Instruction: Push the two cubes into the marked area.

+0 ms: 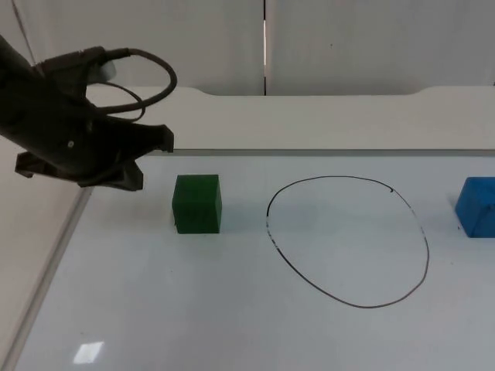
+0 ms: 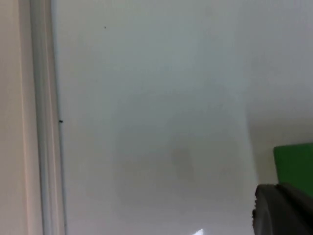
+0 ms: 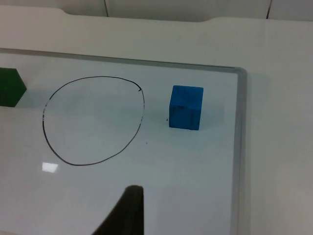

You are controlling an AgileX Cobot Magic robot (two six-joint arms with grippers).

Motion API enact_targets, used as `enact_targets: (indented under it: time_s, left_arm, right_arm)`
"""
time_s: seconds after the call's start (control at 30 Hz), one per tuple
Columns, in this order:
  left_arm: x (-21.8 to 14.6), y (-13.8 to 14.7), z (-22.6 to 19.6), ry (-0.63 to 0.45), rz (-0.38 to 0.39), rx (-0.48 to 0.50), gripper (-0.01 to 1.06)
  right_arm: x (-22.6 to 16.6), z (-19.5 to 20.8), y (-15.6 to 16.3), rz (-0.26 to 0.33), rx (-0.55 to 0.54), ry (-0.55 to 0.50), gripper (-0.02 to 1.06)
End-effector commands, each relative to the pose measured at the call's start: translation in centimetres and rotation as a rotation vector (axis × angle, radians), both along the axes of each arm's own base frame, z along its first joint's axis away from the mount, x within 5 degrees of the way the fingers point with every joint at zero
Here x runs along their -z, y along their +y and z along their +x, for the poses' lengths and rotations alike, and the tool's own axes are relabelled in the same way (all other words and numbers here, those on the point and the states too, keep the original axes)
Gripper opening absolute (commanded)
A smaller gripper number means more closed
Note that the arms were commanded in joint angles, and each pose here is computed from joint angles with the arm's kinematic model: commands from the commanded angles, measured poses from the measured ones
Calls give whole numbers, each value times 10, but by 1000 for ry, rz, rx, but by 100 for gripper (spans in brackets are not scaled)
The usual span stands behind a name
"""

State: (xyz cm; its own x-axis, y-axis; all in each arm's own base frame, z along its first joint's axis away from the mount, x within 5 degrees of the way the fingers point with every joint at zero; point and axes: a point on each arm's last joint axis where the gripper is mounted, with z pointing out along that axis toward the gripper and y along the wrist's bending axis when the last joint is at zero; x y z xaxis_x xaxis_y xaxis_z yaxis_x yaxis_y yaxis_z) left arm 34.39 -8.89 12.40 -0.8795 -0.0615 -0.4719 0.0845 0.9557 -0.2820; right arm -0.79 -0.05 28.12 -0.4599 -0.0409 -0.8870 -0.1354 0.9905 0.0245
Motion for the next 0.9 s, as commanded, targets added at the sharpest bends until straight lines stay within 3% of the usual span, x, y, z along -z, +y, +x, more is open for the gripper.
enact_targets:
  time_s: [0.0, 0.3, 0.87]
  left_arm:
    - [3, -1, 3, -6, 3, -15, 0]
    - [21, -5, 10, 49, -5, -3, 0]
    - [24, -29, 8, 23, 18, 74, 0]
  right_arm:
    - [1, 1, 0, -9, 4, -5, 105]
    - [1, 1, 0, -9, 4, -5, 105]
    - [1, 1, 0, -9, 4, -5, 105]
